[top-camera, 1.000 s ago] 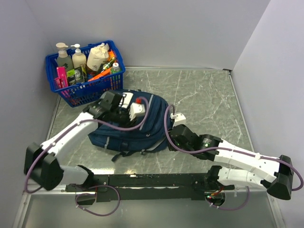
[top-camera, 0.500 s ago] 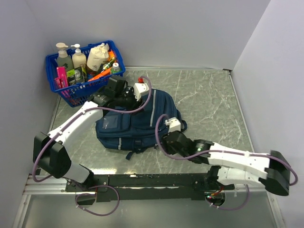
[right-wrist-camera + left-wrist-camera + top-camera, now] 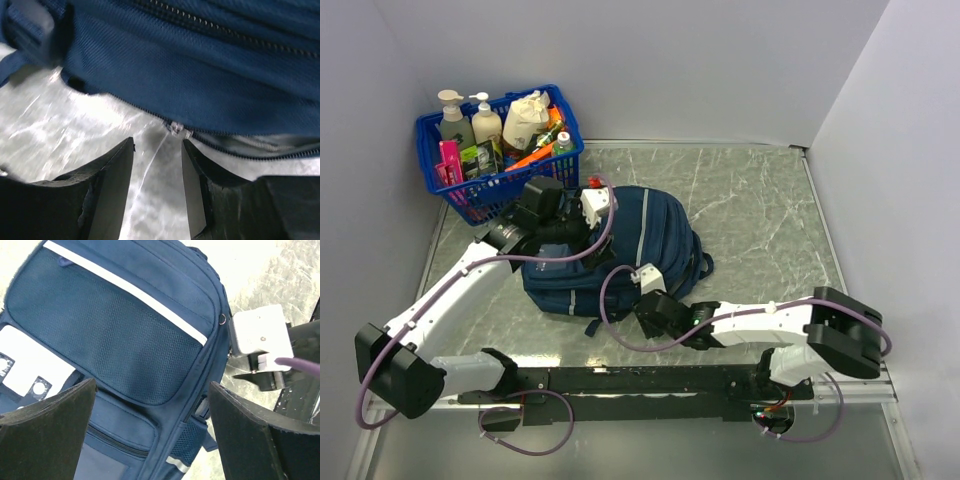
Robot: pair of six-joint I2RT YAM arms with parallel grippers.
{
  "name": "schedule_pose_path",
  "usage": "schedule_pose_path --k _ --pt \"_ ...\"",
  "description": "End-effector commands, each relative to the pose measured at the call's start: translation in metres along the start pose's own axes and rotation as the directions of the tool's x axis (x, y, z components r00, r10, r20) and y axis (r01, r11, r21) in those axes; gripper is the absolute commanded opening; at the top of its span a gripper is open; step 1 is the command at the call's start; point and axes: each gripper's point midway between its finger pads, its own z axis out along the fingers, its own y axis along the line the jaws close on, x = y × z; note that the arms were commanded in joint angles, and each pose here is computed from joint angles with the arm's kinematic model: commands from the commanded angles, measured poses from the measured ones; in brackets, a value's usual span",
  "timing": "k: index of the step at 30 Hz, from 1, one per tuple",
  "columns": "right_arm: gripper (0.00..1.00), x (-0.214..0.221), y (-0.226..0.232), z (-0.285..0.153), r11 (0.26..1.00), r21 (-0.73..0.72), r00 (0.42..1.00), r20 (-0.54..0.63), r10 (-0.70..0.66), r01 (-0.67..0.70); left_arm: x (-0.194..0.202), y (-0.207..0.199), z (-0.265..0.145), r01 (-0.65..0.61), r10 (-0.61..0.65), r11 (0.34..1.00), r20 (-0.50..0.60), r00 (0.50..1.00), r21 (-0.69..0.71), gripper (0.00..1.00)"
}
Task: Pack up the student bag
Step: Adjust the student bag at the center of the board.
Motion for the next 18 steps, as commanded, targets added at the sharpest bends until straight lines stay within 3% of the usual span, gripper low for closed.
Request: schedule_pose_path --k 1,6,14,17,18 --pt "0.50 -0.016 -0.011 0.014 0.992 0.119 0.991 0.129 0.032 -0.047 0.009 -0.010 -0.001 0.043 -0.043 0.999 0.006 0.999 0.025 0.96" --pt "0.49 -0.014 -0.034 0.023 0.946 0.315 0.982 0.187 0.015 -0.074 0.021 -0.015 -0.002 0.043 -0.042 0.998 -0.031 0.999 0.040 0.96" --pt "0.43 -0.024 -0.028 0.020 0.936 0.339 0.963 0.268 -0.002 -0.093 0.046 -0.028 0.001 0.063 -0.060 0.995 -0.034 0.998 0.077 0.96" --pt "0.33 -0.025 -0.029 0.016 0.942 0.316 0.954 0.299 0.014 -0.113 0.049 -0.035 -0.001 0.071 -0.067 0.992 -0.038 0.997 0.106 0.98" --pt "0.24 -0.027 -0.028 0.013 0.946 0.299 0.951 0.308 0.024 -0.121 0.049 -0.037 -0.002 0.067 -0.064 0.992 -0.036 0.997 0.110 0.99"
